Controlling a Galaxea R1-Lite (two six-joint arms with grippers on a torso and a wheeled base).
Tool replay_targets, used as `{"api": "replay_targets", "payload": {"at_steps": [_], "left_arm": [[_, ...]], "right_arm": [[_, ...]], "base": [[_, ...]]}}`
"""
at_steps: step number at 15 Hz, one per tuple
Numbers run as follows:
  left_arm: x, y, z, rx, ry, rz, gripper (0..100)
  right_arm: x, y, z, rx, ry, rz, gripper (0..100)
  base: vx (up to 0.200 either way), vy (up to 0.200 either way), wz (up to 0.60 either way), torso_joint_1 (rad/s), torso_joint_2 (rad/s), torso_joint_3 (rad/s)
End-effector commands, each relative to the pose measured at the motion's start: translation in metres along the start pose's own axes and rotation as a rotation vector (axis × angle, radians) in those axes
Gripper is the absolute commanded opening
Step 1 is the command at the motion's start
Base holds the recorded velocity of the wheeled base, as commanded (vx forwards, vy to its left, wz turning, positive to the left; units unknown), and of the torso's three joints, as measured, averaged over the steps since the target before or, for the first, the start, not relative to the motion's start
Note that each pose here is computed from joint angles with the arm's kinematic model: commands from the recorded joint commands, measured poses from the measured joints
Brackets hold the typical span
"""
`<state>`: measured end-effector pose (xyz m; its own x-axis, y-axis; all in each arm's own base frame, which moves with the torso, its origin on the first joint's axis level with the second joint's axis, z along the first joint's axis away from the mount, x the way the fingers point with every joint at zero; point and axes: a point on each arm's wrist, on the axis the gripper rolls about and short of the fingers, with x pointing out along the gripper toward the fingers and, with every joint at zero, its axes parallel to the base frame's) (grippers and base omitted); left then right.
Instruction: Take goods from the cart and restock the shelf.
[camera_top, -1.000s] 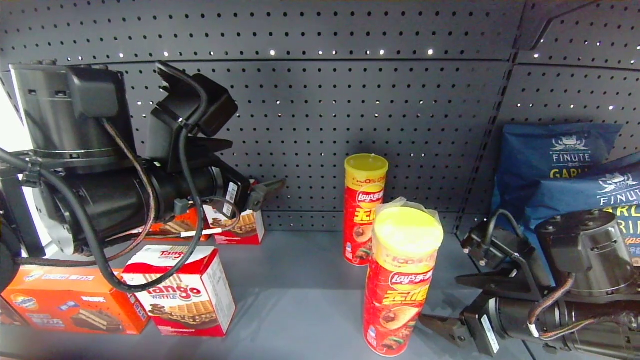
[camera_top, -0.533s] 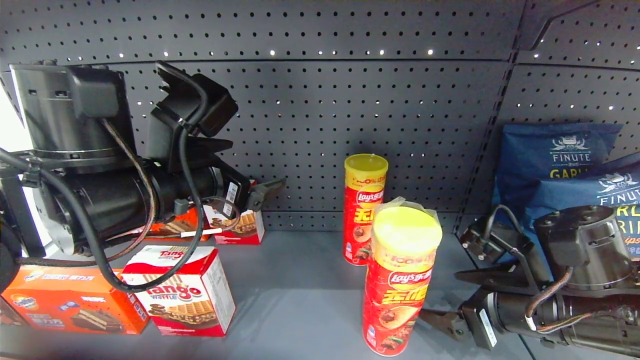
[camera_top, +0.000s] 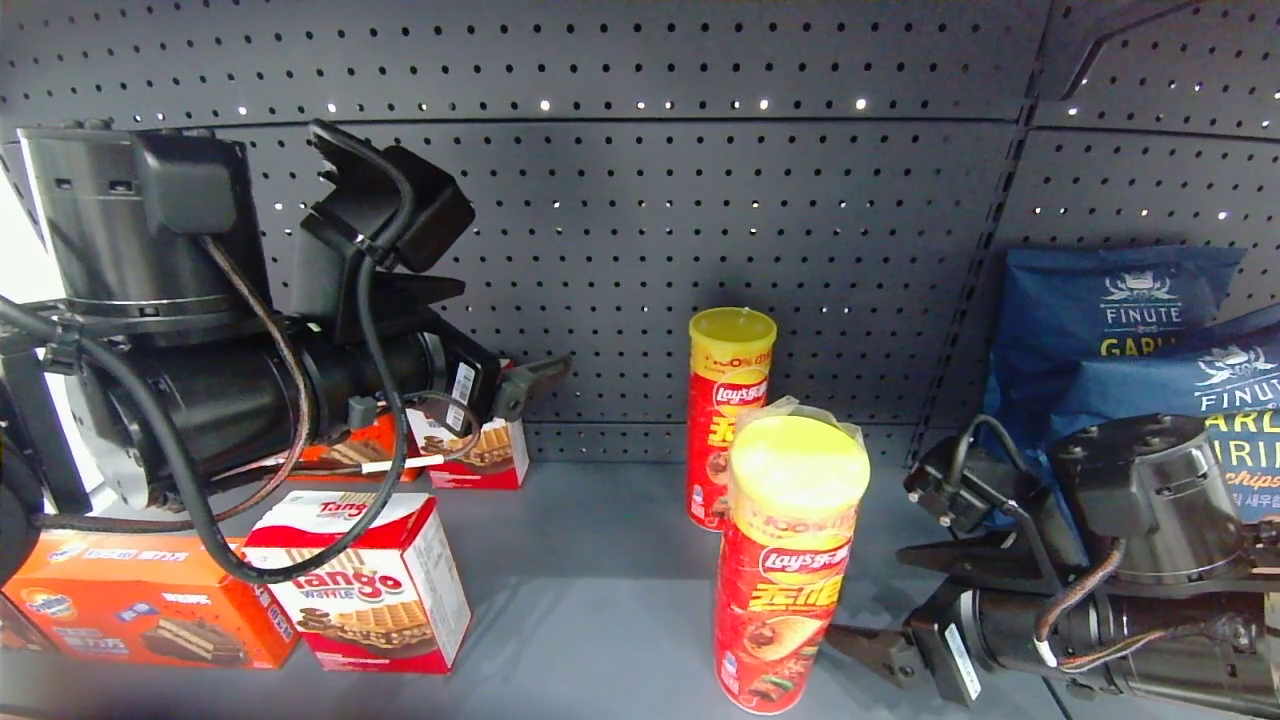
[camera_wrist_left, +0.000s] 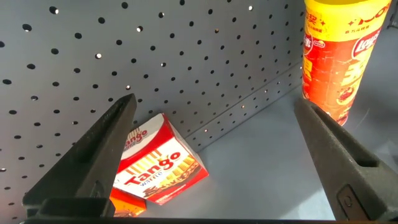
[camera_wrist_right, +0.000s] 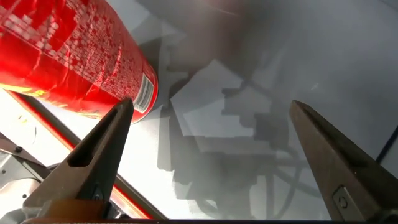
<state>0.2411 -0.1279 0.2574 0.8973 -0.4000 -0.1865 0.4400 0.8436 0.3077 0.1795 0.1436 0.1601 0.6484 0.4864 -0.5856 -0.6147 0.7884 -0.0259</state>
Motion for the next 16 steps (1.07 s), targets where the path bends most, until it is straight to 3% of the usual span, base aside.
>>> {"api": "replay_targets", "payload": {"at_steps": [1, 16], "left_arm": [[0.0005, 0.0002, 0.001, -0.003, -0.014, 0.003, 100], [0.0003, -0.0008, -0.0035, -0.003, -0.002, 0.001, 100]], "right_arm": [[0.0033, 0.0023, -0.0006, -0.006, 0.01, 0.008, 100], [0.0114, 0.0046, 0.0071, -0.011, 0.001, 0.008, 100]], "base": [[0.0, 0.0, 0.0, 0.0, 0.0, 0.0], [0.0, 0.0, 0.0, 0.0, 0.0, 0.0]]}}
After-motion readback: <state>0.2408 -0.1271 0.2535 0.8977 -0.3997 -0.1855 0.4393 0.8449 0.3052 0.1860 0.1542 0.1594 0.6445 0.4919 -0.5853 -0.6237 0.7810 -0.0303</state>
